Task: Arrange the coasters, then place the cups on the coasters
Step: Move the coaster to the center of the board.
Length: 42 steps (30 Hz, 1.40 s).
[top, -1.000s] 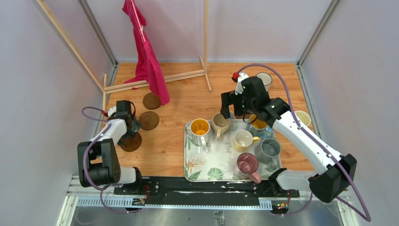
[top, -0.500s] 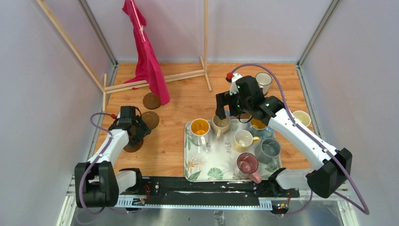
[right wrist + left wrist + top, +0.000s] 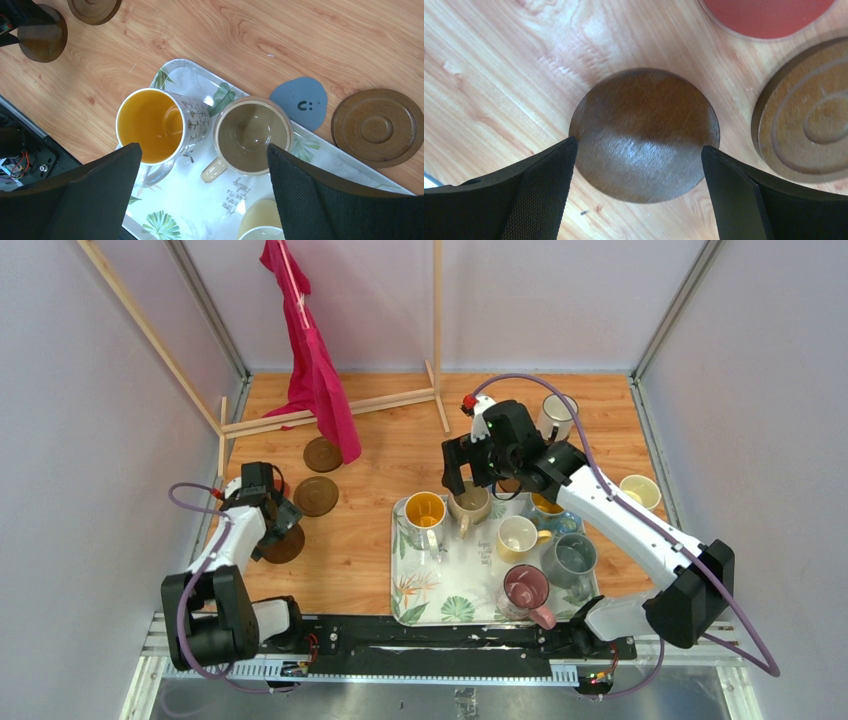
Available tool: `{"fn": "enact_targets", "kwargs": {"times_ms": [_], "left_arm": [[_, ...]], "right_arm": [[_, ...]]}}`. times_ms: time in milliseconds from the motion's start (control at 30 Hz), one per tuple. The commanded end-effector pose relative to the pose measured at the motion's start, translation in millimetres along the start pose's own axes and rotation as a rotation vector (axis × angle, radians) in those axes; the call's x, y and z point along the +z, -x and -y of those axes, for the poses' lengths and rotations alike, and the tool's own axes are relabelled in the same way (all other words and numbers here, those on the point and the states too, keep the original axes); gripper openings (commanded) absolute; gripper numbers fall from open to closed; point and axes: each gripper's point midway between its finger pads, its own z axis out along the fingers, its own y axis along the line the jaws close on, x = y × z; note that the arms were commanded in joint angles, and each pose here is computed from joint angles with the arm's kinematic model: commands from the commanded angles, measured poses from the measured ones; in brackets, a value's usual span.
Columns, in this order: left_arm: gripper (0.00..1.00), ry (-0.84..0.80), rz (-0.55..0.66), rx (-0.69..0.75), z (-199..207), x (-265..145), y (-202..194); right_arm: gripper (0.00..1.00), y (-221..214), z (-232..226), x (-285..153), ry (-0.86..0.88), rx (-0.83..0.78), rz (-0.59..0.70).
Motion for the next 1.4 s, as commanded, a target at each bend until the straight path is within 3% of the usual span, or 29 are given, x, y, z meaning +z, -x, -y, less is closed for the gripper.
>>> {"fn": "enact_targets", "kwargs": {"times_ms": [0,167,467,567,700,967,1067,1267,1367], "left_arm": [[1.0,-0.068,0.038,-0.032,25.2,13.4,20.6],[1.0,-0.162,-0.052,0.035,47.6,18.8,-18.2],[1.0,-0.337,-0.137,0.171,99.8,-23.3,-95.2],[1.0,-0.317,-0.091,0.205,100.7,-38.1,-84.6],[1.0,-0.169,0.101,0.188,69.4,-49.6,-29.7],[1.0,0.051,0.213,-0.13,-20.8,-28.8,40.1],[1.0,0.068,0.155,-0.227,-31.1,-3.3,35.5],[1.0,-0.147,-0.078,-0.277,14.4,41.7,-13.0],[1.0,-0.195,-0.104,-0.268,22.5,42.9,-34.2]], "right_arm": [[1.0,4.2,-2.5,-8.1,0.009,-0.027,0.03],[1.0,5.3,4.1,-12.2,-0.027,-0.037,0.047],[1.0,1.6,6.0,-9.9,-0.031,-0.046,0.038],[1.0,4.3,2.9,-9.9,-0.017,-0.045,0.041],[1.0,6.3,-1.2,-11.4,0.002,-0.039,0.045],[1.0,4.0,-4.0,-7.3,0.02,-0.035,0.029],[1.0,2.2,-6.5,-6.1,0.033,-0.034,0.021],[1.0,0.3,-5.3,-5.4,0.029,-0.035,0.017],[1.0,0.7,-3.8,-5.6,0.02,-0.038,0.019]]}}
